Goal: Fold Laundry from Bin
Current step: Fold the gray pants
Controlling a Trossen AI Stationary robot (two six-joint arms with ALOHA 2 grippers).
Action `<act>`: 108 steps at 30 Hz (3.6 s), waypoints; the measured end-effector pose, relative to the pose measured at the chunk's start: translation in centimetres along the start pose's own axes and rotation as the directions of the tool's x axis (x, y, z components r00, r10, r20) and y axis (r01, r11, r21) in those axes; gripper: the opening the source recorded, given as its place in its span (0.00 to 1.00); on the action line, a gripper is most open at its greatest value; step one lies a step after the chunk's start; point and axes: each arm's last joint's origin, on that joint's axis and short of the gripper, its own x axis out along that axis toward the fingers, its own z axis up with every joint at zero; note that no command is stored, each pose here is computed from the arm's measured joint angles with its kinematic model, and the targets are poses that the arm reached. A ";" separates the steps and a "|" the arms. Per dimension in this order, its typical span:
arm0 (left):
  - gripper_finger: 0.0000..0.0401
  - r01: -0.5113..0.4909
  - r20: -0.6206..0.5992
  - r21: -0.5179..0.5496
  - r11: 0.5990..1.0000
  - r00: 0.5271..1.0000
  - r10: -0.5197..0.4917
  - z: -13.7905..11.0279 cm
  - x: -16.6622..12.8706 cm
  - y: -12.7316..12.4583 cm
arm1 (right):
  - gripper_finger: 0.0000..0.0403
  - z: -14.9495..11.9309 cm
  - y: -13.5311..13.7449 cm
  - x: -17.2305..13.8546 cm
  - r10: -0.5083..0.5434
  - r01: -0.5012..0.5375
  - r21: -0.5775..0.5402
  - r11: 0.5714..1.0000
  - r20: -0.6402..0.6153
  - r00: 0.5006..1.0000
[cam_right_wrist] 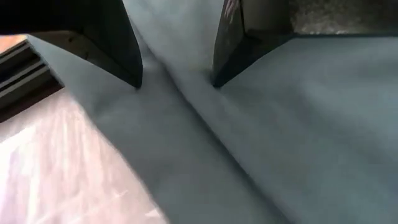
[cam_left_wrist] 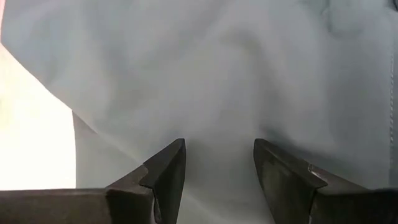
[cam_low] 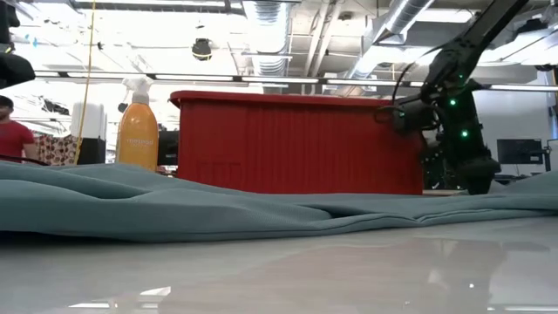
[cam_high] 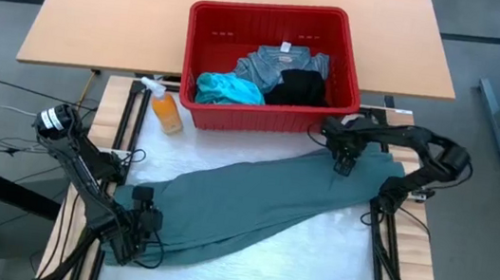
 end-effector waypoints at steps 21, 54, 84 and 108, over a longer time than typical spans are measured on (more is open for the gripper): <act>0.45 0.034 -0.098 -0.023 0.999 0.995 -0.036 1.1 0.8 1.0 | 0.07 -0.7 -0.5 -3.8 -0.129 0.132 -0.035 0.991 0.091 0.987; 0.45 0.092 -0.180 -0.094 0.991 0.978 -0.108 1.1 0.8 1.0 | 0.20 3.8 0.3 -5.1 -0.175 0.186 -0.067 0.980 0.152 0.973; 0.45 0.187 0.019 -0.092 0.978 0.982 -0.186 5.1 -5.0 2.8 | 0.36 -2.5 12.9 -11.4 0.541 -0.369 -0.404 0.837 0.717 0.440; 0.45 0.256 0.160 0.068 0.964 0.951 -0.264 9.3 2.8 -2.4 | 0.34 0.0 24.4 -7.9 0.409 -0.060 -0.421 0.905 0.823 0.395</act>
